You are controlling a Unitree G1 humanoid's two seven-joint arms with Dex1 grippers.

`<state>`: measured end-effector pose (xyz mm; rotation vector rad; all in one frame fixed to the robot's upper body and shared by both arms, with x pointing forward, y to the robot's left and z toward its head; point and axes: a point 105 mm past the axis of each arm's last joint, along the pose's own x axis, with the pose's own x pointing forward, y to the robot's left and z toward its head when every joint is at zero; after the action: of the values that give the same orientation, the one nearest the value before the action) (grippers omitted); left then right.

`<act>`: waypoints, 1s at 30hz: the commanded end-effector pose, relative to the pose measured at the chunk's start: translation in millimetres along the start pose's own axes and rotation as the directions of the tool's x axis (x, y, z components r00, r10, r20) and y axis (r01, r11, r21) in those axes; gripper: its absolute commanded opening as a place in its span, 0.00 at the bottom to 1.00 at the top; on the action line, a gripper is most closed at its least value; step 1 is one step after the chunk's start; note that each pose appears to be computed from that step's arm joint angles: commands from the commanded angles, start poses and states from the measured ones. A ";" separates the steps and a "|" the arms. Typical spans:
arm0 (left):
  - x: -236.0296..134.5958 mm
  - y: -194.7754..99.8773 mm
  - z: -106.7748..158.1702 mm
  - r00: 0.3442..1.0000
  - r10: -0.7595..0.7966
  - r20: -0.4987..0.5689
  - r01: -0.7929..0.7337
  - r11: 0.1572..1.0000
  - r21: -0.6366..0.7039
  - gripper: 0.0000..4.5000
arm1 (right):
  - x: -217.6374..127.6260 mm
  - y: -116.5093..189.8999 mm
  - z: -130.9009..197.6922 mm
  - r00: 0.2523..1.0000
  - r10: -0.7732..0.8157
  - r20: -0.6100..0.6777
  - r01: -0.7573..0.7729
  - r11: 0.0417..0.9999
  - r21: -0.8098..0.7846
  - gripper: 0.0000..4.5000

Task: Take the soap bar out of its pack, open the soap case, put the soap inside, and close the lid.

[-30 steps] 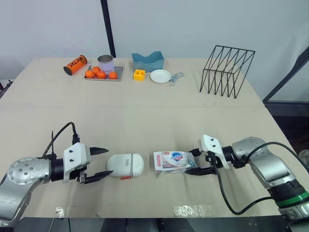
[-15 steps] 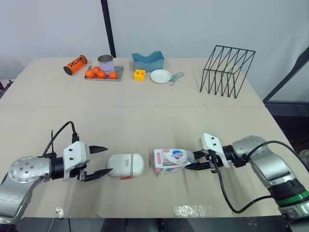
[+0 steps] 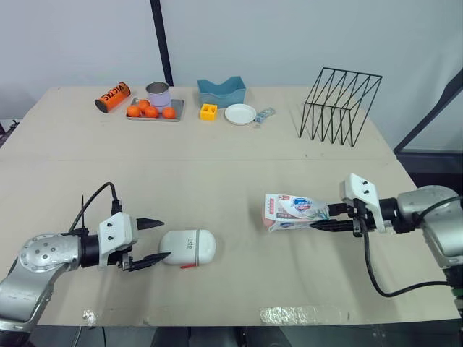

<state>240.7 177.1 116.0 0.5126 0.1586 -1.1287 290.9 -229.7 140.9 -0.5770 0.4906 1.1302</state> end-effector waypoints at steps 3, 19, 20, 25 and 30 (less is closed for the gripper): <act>0.0 3.2 0.8 1.000 0.003 0.006 -0.003 1.000 0.017 0.81 | -25.8 -2.6 5.3 0.995 -0.010 -0.096 0.001 0.995 -0.095 0.31; -2.0 -1.4 11.5 0.997 -0.058 0.053 0.057 0.998 0.022 0.81 | -25.2 22.0 3.9 0.987 0.068 -0.144 -0.083 0.992 -0.099 0.31; -2.7 -1.4 11.9 0.997 -0.060 0.053 0.059 0.998 0.022 0.81 | -24.7 21.3 4.1 0.988 0.064 -0.141 -0.078 0.992 -0.097 0.31; -6.0 -3.4 16.7 0.995 -0.075 0.061 0.074 0.997 0.015 0.81 | -28.6 18.3 -7.2 0.983 0.049 -0.177 -0.063 0.995 -0.074 0.31; -8.9 -3.5 16.7 0.996 -0.076 0.048 0.075 0.997 0.016 0.81 | -35.8 18.7 -15.6 0.981 0.045 -0.191 -0.054 0.998 -0.040 0.31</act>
<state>232.2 173.8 122.6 0.4710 0.1544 -1.2205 255.7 -252.2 131.5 -0.6768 0.6867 1.1836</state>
